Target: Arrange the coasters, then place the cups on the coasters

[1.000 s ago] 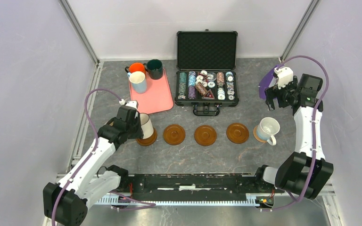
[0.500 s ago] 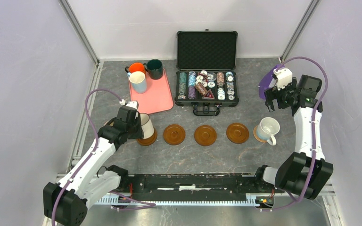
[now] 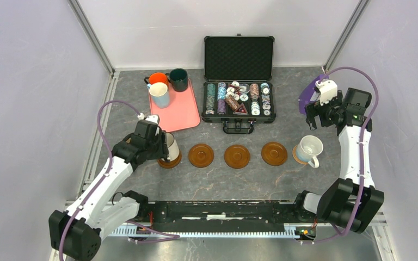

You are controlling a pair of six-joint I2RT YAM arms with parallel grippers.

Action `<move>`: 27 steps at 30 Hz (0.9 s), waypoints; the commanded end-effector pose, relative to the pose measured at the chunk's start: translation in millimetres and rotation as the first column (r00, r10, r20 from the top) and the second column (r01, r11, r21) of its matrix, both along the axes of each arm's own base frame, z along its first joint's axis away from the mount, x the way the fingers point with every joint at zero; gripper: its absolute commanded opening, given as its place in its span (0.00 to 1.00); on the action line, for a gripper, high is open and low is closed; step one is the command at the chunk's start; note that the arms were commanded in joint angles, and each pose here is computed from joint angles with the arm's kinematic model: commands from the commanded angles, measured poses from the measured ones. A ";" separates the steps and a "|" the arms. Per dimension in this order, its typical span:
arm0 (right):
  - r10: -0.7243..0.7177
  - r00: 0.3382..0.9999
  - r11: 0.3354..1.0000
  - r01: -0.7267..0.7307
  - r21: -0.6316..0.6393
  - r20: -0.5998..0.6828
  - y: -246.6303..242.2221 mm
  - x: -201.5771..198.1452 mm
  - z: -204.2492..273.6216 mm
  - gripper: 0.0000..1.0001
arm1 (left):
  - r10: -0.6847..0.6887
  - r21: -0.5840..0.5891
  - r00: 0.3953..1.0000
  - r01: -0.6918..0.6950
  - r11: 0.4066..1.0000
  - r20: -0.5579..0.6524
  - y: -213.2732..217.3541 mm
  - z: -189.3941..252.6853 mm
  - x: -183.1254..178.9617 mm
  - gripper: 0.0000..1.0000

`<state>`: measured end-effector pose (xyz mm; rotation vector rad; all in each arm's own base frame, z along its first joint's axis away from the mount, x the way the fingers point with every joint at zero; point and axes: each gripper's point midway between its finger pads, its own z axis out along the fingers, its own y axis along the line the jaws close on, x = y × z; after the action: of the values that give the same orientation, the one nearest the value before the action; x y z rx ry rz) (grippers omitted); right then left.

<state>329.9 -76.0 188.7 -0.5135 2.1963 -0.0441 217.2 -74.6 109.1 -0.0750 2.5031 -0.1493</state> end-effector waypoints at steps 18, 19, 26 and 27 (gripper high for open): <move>0.024 0.999 1.000 -0.023 -0.011 0.044 3.2 3.7 11.2 0.98 | -0.054 0.024 0.995 0.052 0.998 0.081 -3.7 73.1 19.3 0.73; 0.025 0.999 1.000 -0.025 -0.009 0.043 3.6 3.8 10.5 0.98 | -0.056 0.036 0.994 0.053 0.998 0.089 -2.2 77.0 21.7 0.75; 0.045 0.998 0.998 -0.047 0.033 0.053 10.9 12.7 13.4 0.98 | -0.289 0.061 0.944 0.283 0.957 0.157 -17.3 117.1 70.5 0.92; 0.050 0.997 0.998 -0.052 0.040 0.052 12.7 14.7 13.7 0.98 | -0.352 0.054 0.924 0.348 0.936 0.150 -17.3 118.6 78.7 0.94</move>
<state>331.3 -71.4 189.1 -0.5222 2.1850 -0.0186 260.4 -83.6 198.9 0.0677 2.4213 -0.1644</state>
